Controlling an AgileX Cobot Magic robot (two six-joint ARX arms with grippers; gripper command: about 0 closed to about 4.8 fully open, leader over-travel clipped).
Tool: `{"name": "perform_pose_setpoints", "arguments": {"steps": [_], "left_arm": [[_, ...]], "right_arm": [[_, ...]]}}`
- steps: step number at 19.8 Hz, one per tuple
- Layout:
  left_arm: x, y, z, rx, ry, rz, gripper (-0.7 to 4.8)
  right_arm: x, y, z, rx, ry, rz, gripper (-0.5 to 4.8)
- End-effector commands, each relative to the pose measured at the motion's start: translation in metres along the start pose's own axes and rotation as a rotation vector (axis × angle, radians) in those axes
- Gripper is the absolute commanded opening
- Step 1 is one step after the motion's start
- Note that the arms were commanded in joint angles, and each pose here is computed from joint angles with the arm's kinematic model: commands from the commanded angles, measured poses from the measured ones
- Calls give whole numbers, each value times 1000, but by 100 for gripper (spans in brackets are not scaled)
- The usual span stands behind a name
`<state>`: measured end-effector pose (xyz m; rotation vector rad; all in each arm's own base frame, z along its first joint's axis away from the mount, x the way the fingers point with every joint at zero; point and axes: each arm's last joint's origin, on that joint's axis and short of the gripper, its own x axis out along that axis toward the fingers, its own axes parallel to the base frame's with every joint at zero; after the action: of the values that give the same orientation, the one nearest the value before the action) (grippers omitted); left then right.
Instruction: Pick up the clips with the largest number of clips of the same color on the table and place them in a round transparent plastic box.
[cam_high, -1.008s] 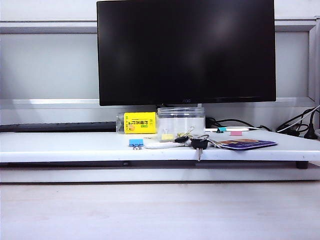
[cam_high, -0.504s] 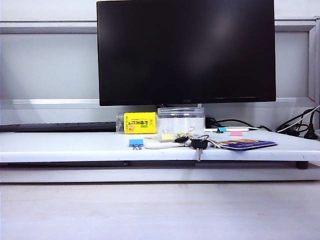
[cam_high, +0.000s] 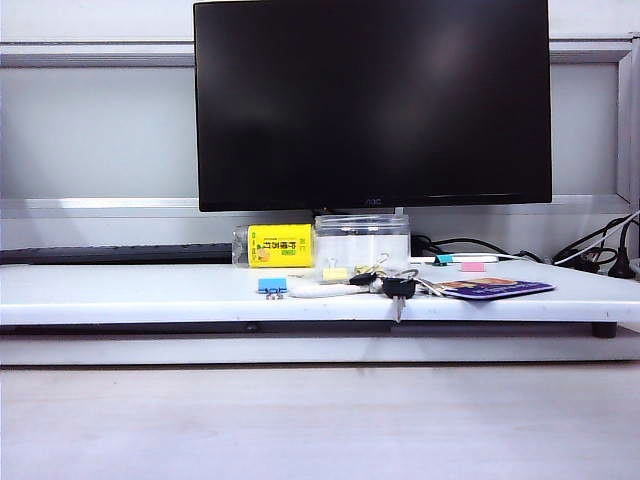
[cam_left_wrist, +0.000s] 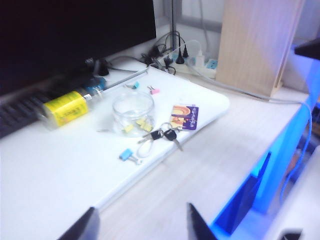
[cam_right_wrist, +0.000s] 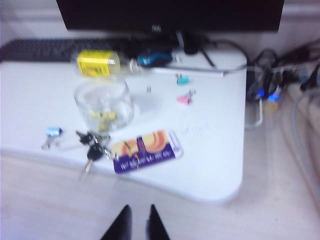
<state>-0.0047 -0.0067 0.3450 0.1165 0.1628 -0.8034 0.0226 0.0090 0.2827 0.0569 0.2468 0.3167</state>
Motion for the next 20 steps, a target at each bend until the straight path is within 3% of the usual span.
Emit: {"name": "perform_pose_setpoints", "arguments": {"steps": [1,4,6,8,11,15,20], "left_arm": [[32,8,-13,-110,-41,10,236],[45,12,-28,-137,3,54,236],[48,15,-28,-148,-24,106,236],[54,16,-26,-130,-92,111,236],[71,21,-32,-100,-214,106,236],[98,26,-62,-61,-278,113,236],[119,28,-99,-51,-289,116,236]], "right_arm": [[0,0,1,-1,-12,4,54],[0,0,3,-4,-28,4,54],[1,0,7,13,-81,11,54],[5,-1,12,54,-162,20,53],[18,-5,13,25,-282,30,53],[45,-13,-5,79,-375,58,53],[71,-21,-36,204,-432,97,52]]}}
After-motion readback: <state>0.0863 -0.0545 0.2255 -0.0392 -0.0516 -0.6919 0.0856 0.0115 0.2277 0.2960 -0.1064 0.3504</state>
